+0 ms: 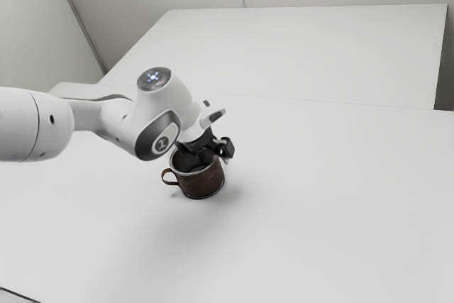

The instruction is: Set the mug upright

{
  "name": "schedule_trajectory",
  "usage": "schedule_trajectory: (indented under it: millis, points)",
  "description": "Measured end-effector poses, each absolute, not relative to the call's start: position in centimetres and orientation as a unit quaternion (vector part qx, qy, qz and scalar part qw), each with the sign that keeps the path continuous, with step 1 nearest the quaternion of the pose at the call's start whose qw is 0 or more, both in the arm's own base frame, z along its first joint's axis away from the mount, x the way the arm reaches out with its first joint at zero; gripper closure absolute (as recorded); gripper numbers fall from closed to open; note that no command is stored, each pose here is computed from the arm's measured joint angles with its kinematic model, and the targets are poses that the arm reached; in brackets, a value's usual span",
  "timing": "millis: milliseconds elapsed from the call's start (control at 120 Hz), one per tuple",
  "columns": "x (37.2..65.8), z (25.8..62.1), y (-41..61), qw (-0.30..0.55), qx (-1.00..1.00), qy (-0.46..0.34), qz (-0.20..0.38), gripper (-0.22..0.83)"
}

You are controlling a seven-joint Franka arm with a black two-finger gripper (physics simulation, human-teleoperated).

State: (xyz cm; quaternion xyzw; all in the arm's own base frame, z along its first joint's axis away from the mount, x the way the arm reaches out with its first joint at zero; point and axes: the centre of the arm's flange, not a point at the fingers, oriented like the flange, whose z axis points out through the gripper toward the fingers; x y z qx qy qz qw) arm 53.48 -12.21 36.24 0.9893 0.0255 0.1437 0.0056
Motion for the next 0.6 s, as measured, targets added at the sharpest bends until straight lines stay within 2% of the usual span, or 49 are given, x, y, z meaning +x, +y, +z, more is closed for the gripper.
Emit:
schedule_trajectory:
  millis: [108,200,342,600]
  points:
    - [53.4,37.7,-12.0,0.002,0.988,0.027,0.150,0.11]
    - [54.9,41.6,-12.1,0.000,0.986,0.032,0.162,0.07]
    - [55.9,44.8,-11.8,-0.015,0.990,0.035,0.139,0.04]
    - [57.3,52.9,-11.2,-0.038,0.993,0.026,0.106,0.01]
